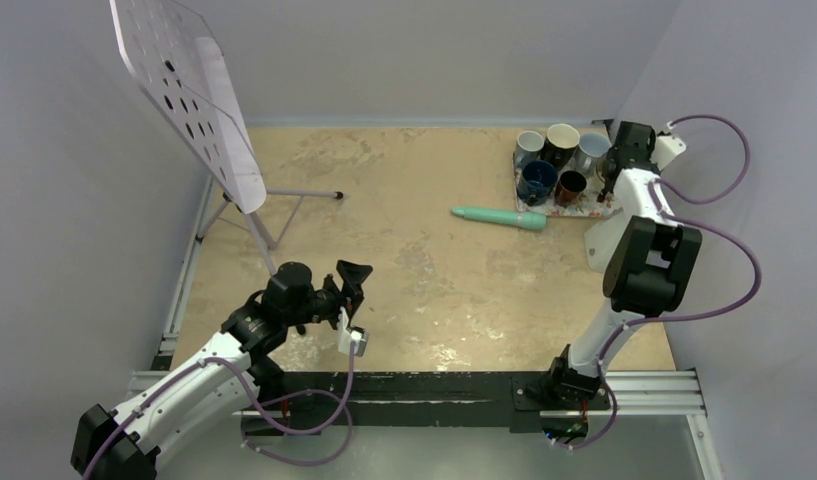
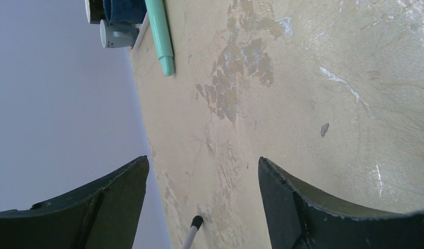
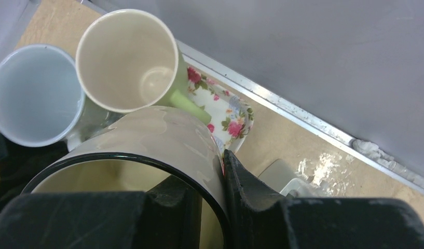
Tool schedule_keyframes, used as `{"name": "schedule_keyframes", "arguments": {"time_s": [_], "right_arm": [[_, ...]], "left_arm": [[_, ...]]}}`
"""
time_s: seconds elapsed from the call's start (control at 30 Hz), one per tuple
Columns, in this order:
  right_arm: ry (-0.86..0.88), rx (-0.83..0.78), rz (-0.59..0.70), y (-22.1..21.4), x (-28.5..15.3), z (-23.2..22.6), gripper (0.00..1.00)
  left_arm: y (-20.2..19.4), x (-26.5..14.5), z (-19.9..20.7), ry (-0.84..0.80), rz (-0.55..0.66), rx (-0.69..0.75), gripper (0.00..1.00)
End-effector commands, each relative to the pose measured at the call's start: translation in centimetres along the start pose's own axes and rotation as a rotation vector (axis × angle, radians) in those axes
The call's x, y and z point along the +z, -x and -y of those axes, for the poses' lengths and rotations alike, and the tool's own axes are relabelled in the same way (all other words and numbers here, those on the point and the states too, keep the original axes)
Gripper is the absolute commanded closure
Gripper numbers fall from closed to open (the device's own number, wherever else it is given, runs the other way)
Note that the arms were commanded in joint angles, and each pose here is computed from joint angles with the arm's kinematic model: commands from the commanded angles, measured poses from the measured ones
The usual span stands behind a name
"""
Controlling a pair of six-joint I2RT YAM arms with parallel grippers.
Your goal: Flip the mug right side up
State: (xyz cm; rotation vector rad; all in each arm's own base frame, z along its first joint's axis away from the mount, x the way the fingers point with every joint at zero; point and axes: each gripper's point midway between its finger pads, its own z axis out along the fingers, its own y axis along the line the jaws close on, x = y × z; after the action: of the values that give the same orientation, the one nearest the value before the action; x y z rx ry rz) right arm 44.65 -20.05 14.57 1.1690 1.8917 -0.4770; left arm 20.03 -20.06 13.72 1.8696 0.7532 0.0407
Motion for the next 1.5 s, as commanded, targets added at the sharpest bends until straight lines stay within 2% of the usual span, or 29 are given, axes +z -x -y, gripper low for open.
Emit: {"name": "schedule_keyframes", "arguments": {"time_s": [0.0,0.47,0.97,1.07,1.17,1.23,1.47], "right_arm": [[0.029,0.034,0.071,2.8,0.2,-0.7,1.0],[0.082,-0.075,-0.019,-0.5,3.0,-2.7,1.0],[0.123,-0.072,-0.091,-2.7,4.6,-4.1,1.0],[0.118,-0.081,-0.088,-2.1,4.3,-4.1,0.87],[0.114,-0.08,-0.072,-1.3,3.8,-4.0,0.67],[0.116,-0.075,-0.057,-0.7,3.4,-3.9,0.58],[0.113,-0.08,-0.027,0.7,2.2,-3.5,0.5]], "left_arm": [[0.5,-0.1,-1.3,0.03,0.021,0.002,0.19],[0.3,-0.1,-1.3,0.027,0.013,0.005,0.19],[0.0,-0.2,-1.3,0.023,0.0,0.009,0.2],[0.1,-0.1,-1.3,0.021,0.003,0.007,0.19],[0.1,-0.1,-1.2,0.021,0.007,0.007,0.2],[0.1,-0.1,-1.2,0.022,0.008,0.007,0.2],[0.2,-0.1,-1.2,0.025,0.01,0.008,0.2]]}}
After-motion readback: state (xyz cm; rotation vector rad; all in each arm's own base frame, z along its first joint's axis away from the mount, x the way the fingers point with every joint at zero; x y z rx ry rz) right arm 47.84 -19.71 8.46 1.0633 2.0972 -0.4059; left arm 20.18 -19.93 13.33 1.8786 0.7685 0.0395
